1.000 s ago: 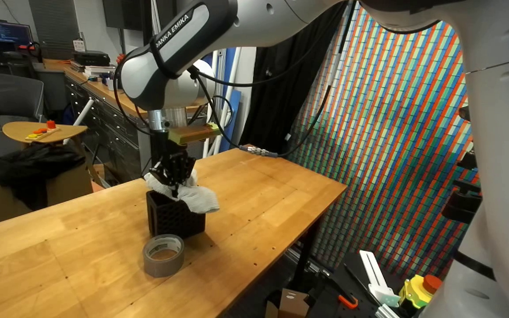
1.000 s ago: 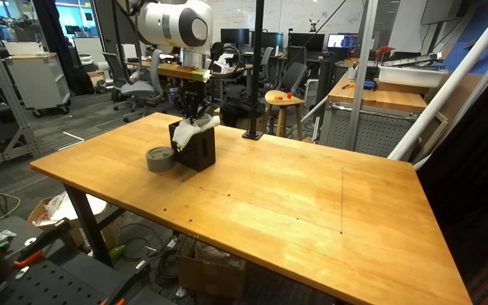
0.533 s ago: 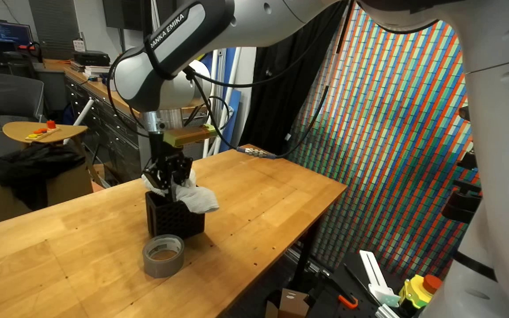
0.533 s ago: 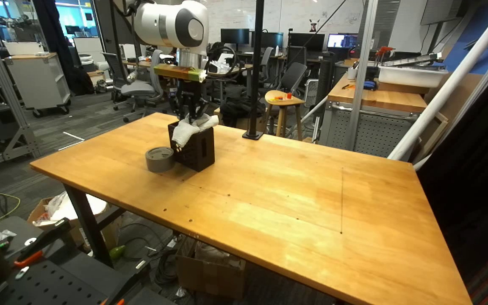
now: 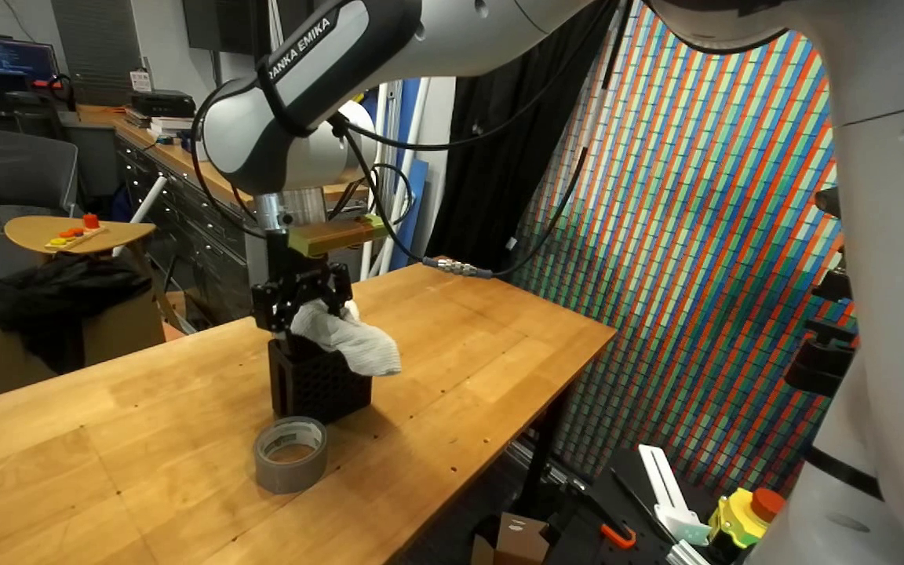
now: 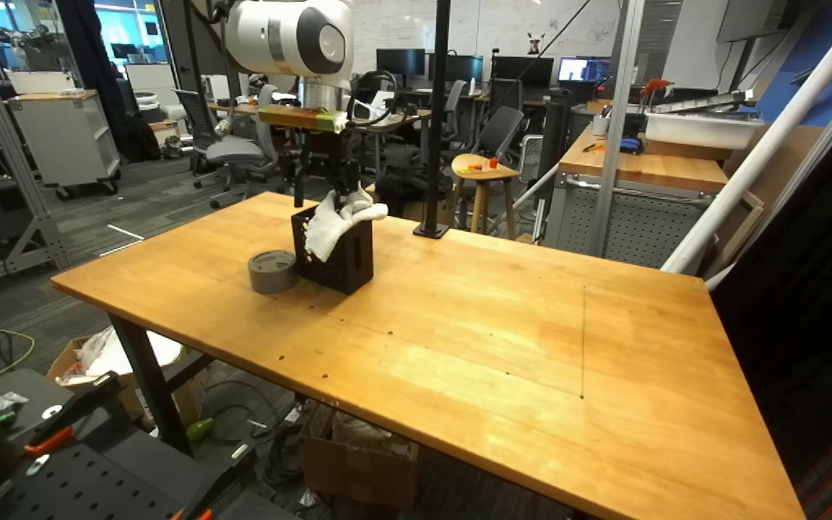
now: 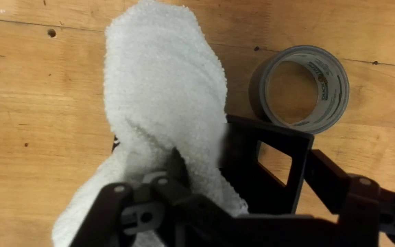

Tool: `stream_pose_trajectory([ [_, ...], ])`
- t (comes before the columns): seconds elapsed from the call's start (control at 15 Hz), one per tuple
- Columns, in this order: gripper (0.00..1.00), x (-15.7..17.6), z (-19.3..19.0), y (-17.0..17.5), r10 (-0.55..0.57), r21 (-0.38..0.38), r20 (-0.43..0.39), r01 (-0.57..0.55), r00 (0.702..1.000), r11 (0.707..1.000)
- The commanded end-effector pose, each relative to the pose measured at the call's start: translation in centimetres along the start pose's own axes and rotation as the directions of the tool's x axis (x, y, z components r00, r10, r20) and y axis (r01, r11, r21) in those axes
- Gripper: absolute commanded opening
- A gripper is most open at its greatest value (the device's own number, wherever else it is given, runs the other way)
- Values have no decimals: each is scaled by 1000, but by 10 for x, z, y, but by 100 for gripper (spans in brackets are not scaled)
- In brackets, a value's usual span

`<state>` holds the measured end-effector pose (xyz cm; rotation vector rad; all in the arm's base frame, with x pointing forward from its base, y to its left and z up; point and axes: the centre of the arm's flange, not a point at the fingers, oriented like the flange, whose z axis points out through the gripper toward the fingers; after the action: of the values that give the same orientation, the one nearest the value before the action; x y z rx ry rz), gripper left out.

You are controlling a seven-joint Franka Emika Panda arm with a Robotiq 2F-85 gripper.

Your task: Put the towel in the box

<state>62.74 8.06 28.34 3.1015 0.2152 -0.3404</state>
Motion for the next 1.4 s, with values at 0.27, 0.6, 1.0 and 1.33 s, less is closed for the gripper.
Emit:
stream_pose_trajectory([
  [0.27, 100, -28, -62, 18, 45, -143, 5, -43, 999, 989],
  [0.6, 56, -34, -105, 36, 54, -235, -24, -59, 998, 970],
  [1.0, 12, -17, -122, 41, 27, -259, -85, -48, 996, 965],
  [1.33, 0, 0, -102, 34, 16, -224, -102, -39, 995, 974],
])
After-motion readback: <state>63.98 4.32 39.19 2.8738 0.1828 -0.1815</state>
